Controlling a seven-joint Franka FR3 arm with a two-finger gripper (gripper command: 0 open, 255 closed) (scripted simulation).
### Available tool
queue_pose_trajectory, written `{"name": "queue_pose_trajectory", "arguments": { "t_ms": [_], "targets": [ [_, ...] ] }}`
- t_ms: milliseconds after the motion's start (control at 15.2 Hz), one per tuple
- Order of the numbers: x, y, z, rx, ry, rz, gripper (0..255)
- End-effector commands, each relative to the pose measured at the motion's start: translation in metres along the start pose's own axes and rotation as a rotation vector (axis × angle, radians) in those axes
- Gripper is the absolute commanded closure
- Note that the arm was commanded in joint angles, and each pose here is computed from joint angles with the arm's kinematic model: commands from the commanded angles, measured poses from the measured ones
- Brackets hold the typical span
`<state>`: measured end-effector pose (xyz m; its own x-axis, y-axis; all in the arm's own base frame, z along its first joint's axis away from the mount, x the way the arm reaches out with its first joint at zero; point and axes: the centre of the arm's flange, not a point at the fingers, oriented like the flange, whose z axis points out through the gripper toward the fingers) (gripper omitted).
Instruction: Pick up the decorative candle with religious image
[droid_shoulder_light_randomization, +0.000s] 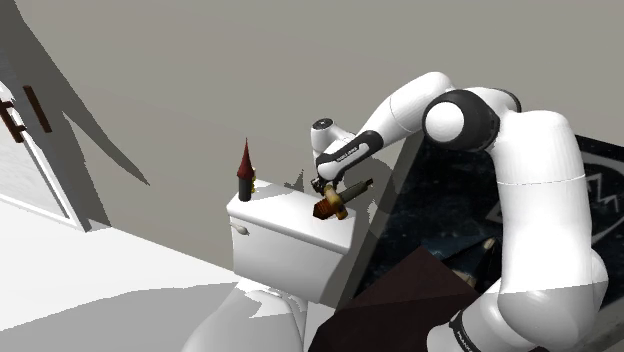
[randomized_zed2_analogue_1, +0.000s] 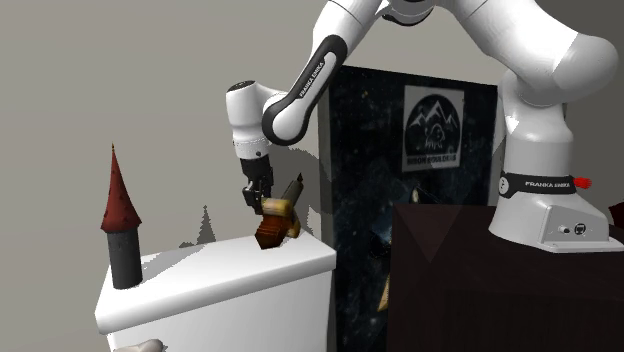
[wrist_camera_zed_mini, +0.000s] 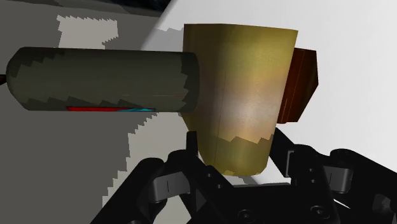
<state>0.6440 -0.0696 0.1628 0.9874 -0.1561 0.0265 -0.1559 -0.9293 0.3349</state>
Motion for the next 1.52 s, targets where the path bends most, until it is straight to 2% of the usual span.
{"name": "queue_pose_trajectory", "arguments": {
  "t_ms": [0, 330, 1320, 1452],
  "targets": [
    [-0.001, 0.000, 0.002, 0.000, -0.003, 0.000, 255],
    [0.000, 0.000, 0.000, 0.000, -0.002, 0.000, 255],
    [0.002, 0.027, -0.074, 0.000, -0.002, 0.000, 255],
    [0.002, 0.027, -0.075, 0.000, -0.002, 0.000, 255]
  ]
}}
